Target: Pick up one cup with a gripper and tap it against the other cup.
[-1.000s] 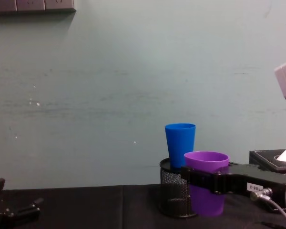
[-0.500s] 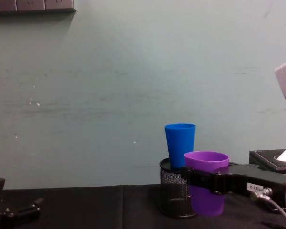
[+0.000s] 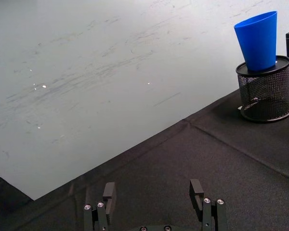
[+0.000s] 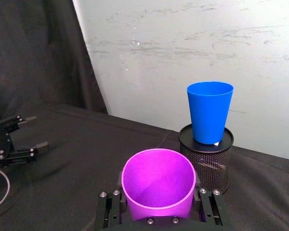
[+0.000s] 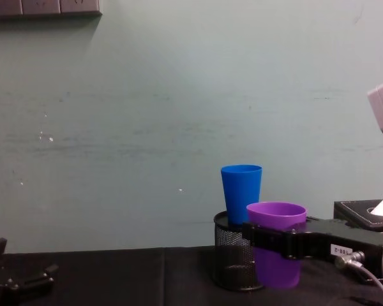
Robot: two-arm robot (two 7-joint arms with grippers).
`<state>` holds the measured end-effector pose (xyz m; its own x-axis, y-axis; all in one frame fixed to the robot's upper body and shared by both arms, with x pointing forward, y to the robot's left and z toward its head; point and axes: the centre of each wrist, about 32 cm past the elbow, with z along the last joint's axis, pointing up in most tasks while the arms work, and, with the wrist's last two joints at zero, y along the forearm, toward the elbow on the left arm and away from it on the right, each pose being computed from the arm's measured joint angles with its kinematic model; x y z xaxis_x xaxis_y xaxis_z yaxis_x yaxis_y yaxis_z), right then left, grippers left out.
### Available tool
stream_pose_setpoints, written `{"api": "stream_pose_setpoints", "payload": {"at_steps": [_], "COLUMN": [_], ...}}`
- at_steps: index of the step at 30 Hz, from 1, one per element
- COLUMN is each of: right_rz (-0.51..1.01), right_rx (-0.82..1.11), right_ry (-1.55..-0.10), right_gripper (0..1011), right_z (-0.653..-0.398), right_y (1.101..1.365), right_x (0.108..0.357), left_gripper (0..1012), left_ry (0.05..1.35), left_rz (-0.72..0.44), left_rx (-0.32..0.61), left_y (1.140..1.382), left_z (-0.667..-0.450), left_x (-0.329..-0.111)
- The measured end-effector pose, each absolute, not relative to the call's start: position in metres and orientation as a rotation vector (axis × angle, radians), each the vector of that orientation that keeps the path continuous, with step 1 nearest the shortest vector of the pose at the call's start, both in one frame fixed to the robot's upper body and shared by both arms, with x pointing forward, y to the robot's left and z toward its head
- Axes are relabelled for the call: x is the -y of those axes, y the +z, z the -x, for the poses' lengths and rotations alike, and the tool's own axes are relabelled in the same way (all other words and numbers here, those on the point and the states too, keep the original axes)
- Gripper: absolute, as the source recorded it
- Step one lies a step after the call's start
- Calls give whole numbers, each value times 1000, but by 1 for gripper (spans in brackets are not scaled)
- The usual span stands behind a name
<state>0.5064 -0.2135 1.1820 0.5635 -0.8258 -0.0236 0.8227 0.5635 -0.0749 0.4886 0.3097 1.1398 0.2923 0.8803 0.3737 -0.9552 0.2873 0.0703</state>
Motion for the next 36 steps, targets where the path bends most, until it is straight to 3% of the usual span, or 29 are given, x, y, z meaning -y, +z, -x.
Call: {"api": "stream_pose_setpoints", "payload": {"at_steps": [36], "right_rz": [58], "right_rx": [-58], "right_ry": [-971], "right_gripper": [733], "right_z": [-506], "right_y": [1182], "right_x": [214], "left_gripper": [1000], "left_ry": [1248], "left_rz": [-305], "left_rx": [285], "left_y": [1140], "left_z": [-489], "left_x": [-310]}}
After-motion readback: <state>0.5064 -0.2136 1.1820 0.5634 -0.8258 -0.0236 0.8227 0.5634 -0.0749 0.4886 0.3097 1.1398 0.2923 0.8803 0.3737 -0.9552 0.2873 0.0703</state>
